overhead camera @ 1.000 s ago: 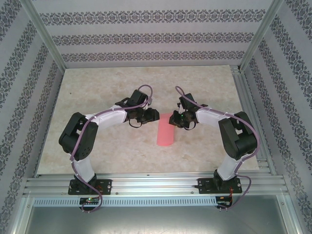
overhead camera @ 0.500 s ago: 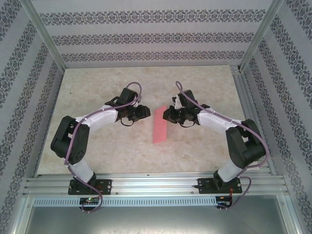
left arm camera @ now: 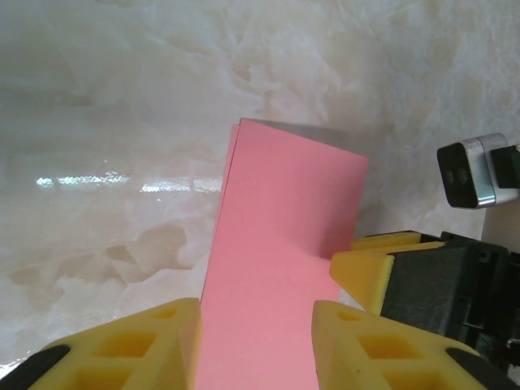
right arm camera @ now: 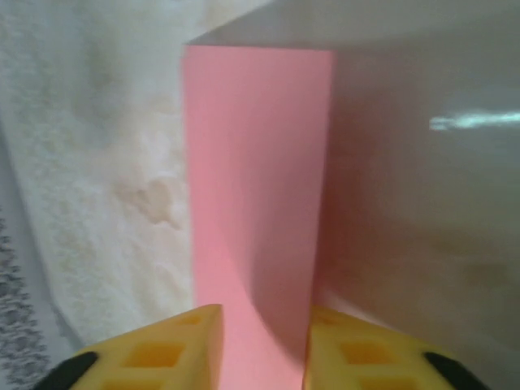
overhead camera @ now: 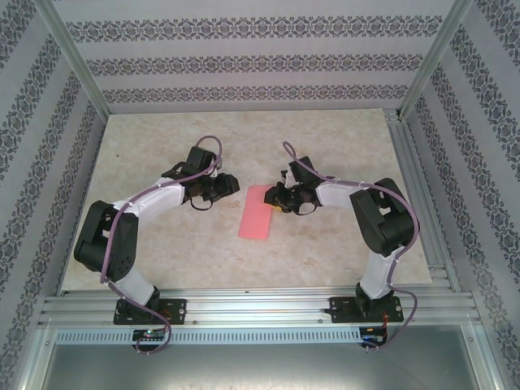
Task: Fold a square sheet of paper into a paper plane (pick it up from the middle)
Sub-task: Move the square sheet of paper to the center of the table, then fold the triangle a second time at the center of the table.
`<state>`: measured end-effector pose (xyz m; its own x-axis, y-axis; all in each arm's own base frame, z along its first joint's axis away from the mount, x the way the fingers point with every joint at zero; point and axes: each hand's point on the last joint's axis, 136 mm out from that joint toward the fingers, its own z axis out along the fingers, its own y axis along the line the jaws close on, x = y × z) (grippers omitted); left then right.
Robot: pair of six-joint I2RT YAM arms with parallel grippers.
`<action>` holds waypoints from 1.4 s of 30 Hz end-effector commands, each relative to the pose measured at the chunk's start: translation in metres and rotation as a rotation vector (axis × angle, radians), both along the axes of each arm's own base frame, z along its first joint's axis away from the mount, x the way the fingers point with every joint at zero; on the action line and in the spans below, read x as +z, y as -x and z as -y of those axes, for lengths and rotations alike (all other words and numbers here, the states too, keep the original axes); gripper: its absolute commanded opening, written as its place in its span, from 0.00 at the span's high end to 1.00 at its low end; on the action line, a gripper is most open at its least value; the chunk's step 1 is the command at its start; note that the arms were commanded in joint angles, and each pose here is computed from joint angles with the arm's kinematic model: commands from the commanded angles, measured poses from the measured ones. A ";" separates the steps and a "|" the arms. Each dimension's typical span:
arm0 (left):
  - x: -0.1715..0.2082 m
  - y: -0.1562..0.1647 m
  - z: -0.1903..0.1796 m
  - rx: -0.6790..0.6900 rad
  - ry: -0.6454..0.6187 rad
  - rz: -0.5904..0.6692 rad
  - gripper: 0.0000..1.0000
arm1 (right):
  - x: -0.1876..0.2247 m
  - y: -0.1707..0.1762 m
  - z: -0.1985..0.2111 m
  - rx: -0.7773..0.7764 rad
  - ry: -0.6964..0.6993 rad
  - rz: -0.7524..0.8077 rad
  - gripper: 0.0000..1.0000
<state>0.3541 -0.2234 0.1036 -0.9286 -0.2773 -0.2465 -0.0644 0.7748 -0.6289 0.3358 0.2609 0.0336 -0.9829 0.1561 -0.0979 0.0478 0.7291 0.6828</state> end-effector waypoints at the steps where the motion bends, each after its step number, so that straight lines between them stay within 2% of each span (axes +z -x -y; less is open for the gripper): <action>1: 0.003 0.003 -0.002 -0.016 -0.006 0.011 0.58 | 0.017 -0.013 0.025 0.004 0.159 0.083 0.55; 3: 0.002 0.002 -0.004 -0.008 -0.010 0.012 0.58 | 0.027 -0.009 0.037 0.013 0.269 0.126 0.43; 5: -0.001 -0.001 -0.009 0.012 -0.005 0.006 0.58 | 0.038 0.000 0.042 0.043 0.380 0.174 0.36; 11: -0.021 -0.014 -0.046 0.126 0.031 -0.056 0.58 | 0.050 0.036 0.000 0.201 0.578 0.265 0.34; 16: -0.028 -0.017 -0.067 0.174 0.095 -0.084 0.58 | 0.035 0.061 -0.035 0.325 0.708 0.294 0.32; 19: -0.028 -0.015 -0.069 0.163 0.089 -0.082 0.58 | 0.022 0.069 -0.048 0.373 0.700 0.273 0.35; 22: -0.029 -0.013 -0.067 0.147 0.096 -0.087 0.58 | 0.019 0.081 -0.066 0.410 0.619 0.252 0.35; 32: -0.030 -0.012 -0.067 0.135 0.086 -0.086 0.57 | 0.000 0.091 -0.054 0.645 0.827 0.360 0.38; 37: -0.032 -0.010 -0.069 0.135 0.079 -0.089 0.57 | -0.002 0.094 -0.054 0.760 0.808 0.431 0.37; 42: -0.033 -0.009 -0.069 0.137 0.075 -0.090 0.57 | -0.004 0.103 -0.057 0.831 0.779 0.412 0.37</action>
<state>0.3630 -0.1547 0.0741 -0.8939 -0.4304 -0.1252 -0.2428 0.6998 -0.6718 0.2346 0.3156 0.0257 -0.6783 -0.7041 -0.2098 -0.7013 0.7057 -0.1012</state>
